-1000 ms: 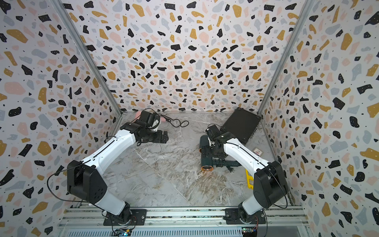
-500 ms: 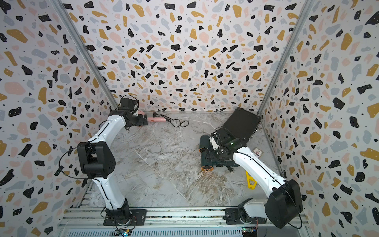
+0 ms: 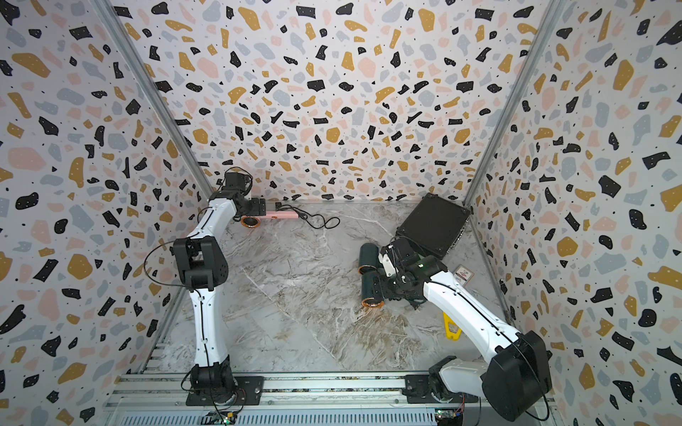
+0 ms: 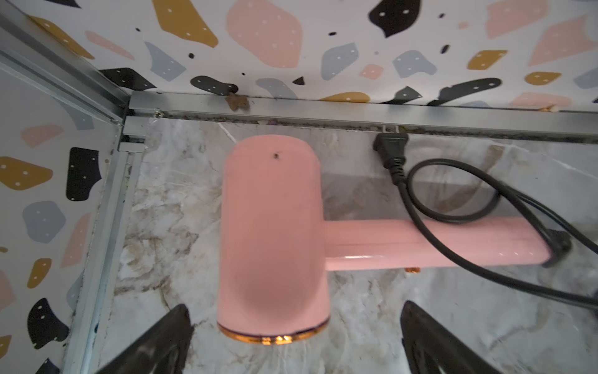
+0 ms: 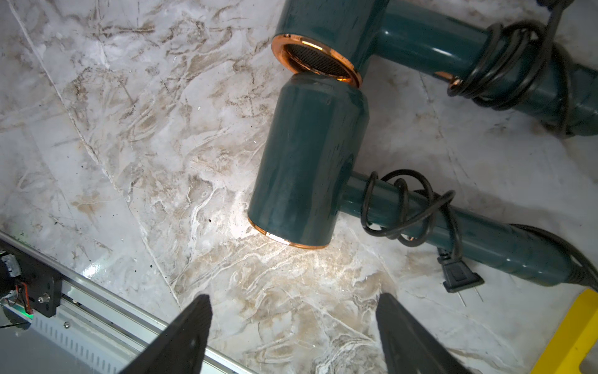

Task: Wrap the cord around the hair dryer
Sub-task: Move the hair dryer to the center of the board.

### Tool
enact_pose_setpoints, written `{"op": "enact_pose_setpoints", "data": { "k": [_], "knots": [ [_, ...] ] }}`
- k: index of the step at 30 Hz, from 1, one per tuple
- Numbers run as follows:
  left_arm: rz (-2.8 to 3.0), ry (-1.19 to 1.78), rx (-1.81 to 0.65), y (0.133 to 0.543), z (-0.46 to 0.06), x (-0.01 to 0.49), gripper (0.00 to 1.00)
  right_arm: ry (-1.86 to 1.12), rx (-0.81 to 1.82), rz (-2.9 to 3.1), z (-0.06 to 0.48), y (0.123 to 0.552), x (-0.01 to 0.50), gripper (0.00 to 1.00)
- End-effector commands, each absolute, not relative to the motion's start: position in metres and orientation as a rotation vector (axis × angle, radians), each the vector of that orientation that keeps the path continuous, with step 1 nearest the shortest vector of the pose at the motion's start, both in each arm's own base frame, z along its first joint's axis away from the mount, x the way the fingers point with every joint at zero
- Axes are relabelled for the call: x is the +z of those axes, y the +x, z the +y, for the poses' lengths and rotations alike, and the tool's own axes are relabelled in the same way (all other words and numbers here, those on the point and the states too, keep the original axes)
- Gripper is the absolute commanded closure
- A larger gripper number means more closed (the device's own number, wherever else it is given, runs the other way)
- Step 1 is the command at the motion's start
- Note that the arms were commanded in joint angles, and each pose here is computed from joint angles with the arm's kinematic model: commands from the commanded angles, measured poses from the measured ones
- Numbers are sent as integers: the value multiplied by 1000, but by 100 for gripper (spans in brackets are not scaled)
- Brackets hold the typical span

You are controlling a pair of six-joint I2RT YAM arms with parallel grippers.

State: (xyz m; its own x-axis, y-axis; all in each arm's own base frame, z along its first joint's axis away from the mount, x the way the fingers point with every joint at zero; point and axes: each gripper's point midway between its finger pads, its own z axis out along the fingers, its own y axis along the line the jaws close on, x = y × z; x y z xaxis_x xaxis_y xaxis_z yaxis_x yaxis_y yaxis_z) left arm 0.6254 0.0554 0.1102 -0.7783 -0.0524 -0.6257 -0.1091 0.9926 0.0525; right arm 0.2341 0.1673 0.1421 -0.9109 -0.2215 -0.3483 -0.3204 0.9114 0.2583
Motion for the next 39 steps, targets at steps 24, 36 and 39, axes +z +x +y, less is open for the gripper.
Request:
{"op": "enact_pose_setpoints", "data": {
  "k": [24, 36, 39],
  "knots": [
    [2597, -116, -146, 629, 41, 40, 15, -367, 407, 2828, 151, 211, 124, 19],
    [2620, -122, -137, 618, 41, 37, 33, -370, 396, 2836, 151, 213, 121, 19],
    [2650, -105, -122, 606, 42, 41, 38, -369, 395, 2834, 150, 213, 120, 19]
  ]
}}
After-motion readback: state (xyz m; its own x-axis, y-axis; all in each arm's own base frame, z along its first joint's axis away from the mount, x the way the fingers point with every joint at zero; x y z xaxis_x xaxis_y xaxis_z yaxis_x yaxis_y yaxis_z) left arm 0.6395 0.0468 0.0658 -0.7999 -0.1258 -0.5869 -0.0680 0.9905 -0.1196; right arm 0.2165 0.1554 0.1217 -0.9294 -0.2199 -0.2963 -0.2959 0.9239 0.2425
